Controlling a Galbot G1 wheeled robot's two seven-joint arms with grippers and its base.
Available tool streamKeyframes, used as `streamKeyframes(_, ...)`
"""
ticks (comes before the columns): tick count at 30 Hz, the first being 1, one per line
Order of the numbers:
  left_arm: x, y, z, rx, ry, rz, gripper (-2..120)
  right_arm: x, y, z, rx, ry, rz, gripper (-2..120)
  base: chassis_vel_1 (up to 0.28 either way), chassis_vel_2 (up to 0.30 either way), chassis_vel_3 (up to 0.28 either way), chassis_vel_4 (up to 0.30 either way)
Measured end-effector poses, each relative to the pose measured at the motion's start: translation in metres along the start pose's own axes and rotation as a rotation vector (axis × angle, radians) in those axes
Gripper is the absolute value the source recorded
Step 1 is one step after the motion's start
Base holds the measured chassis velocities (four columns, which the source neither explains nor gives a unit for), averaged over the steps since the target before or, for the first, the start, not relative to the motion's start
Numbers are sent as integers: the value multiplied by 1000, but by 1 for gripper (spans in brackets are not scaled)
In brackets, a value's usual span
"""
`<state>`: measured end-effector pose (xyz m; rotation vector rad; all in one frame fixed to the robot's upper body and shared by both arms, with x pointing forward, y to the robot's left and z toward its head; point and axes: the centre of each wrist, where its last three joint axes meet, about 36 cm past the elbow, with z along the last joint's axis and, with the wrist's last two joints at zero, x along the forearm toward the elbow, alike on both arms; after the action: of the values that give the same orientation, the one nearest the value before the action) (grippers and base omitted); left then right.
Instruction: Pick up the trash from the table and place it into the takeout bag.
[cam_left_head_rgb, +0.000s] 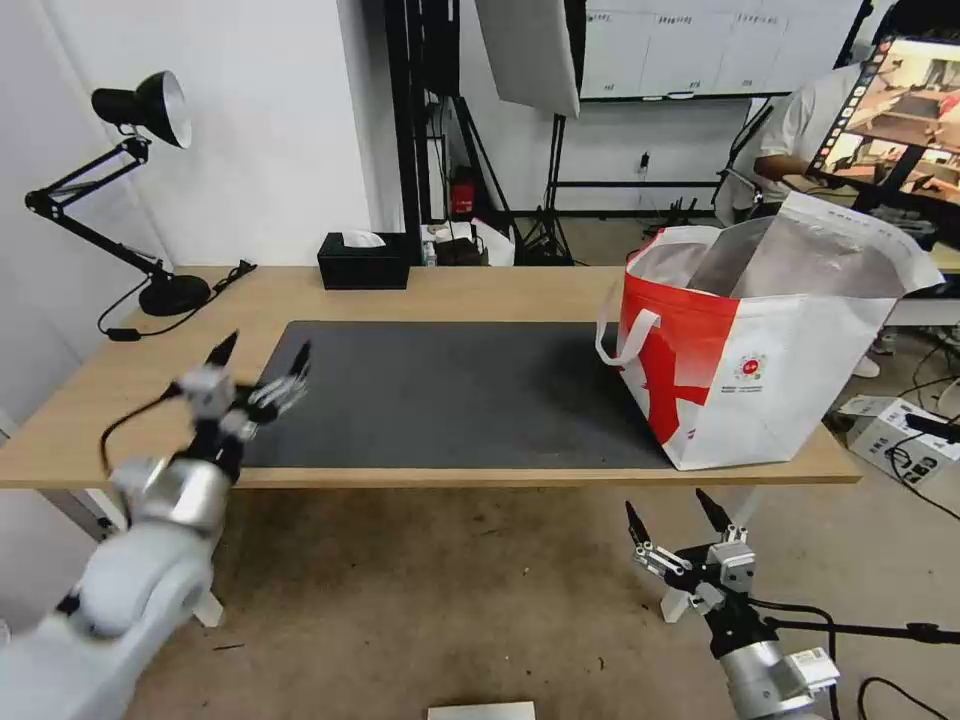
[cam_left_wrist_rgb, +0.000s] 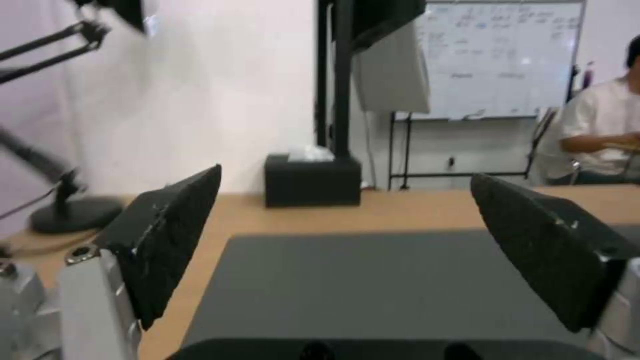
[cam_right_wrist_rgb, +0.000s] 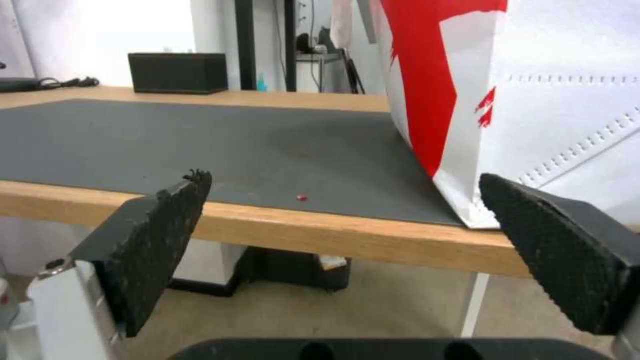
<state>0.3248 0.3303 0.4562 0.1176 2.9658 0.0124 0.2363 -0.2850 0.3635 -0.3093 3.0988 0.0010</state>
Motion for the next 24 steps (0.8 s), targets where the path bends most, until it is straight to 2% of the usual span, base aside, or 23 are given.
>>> streamKeyframes(4, 25, -6, 9, -1, 13, -22, 100, 0, 0, 0, 0, 0, 0, 100, 0, 0, 0, 0)
streamKeyframes(7, 54, -16, 18, 32, 40, -20, 100, 0, 0, 0, 0, 0, 0, 100, 0, 0, 0, 0)
streamKeyframes(14, 75, -29, 28, 55, 73, -38, 100, 0, 0, 0, 0, 0, 0, 100, 0, 0, 0, 0)
streamKeyframes(24, 93, -32, 47, 80, 148, -39, 100, 0, 0, 0, 0, 0, 0, 100, 0, 0, 0, 0)
